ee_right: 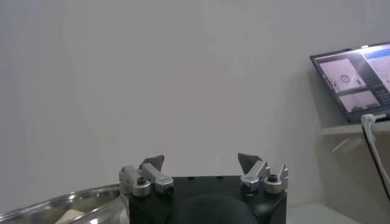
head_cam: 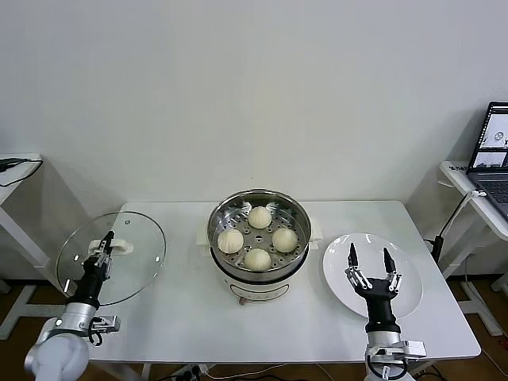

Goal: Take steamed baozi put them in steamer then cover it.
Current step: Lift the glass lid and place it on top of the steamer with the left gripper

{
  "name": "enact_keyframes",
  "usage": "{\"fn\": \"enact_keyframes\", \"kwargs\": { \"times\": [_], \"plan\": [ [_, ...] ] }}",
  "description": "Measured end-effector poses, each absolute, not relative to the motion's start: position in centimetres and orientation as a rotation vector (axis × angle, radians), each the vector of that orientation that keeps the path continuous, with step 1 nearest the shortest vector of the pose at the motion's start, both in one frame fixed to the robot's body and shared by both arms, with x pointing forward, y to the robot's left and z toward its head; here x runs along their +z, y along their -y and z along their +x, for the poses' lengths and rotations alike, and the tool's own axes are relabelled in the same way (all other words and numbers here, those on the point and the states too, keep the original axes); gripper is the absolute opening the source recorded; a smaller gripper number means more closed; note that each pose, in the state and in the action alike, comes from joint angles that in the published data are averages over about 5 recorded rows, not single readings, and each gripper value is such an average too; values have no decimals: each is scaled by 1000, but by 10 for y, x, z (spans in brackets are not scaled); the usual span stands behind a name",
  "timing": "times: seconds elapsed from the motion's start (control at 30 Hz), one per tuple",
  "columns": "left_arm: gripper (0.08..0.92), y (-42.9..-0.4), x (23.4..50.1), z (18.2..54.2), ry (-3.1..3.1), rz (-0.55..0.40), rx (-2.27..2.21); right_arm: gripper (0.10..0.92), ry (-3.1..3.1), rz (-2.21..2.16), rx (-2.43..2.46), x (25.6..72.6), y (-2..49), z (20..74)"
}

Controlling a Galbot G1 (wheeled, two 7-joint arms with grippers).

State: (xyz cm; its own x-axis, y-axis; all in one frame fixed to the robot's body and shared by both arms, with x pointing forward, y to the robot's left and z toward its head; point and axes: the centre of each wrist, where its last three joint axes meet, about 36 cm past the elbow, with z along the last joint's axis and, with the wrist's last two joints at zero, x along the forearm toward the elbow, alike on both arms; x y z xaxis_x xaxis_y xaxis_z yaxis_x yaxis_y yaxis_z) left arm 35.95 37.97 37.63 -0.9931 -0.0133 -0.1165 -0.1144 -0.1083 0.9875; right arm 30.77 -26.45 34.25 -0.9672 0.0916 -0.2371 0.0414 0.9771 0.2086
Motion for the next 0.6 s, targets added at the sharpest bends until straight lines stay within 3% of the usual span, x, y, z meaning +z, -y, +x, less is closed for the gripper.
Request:
{"fn": "enact_keyframes", "kwargs": {
  "times": [0.23, 0.6],
  "plan": [
    [187, -328, 435, 352, -2059, -126, 2256, 823, -2865, 105, 301, 345, 265, 306],
    [187, -229, 469, 362, -2156, -45, 2156, 823, -2863, 132, 294, 346, 268, 304]
  ]
}}
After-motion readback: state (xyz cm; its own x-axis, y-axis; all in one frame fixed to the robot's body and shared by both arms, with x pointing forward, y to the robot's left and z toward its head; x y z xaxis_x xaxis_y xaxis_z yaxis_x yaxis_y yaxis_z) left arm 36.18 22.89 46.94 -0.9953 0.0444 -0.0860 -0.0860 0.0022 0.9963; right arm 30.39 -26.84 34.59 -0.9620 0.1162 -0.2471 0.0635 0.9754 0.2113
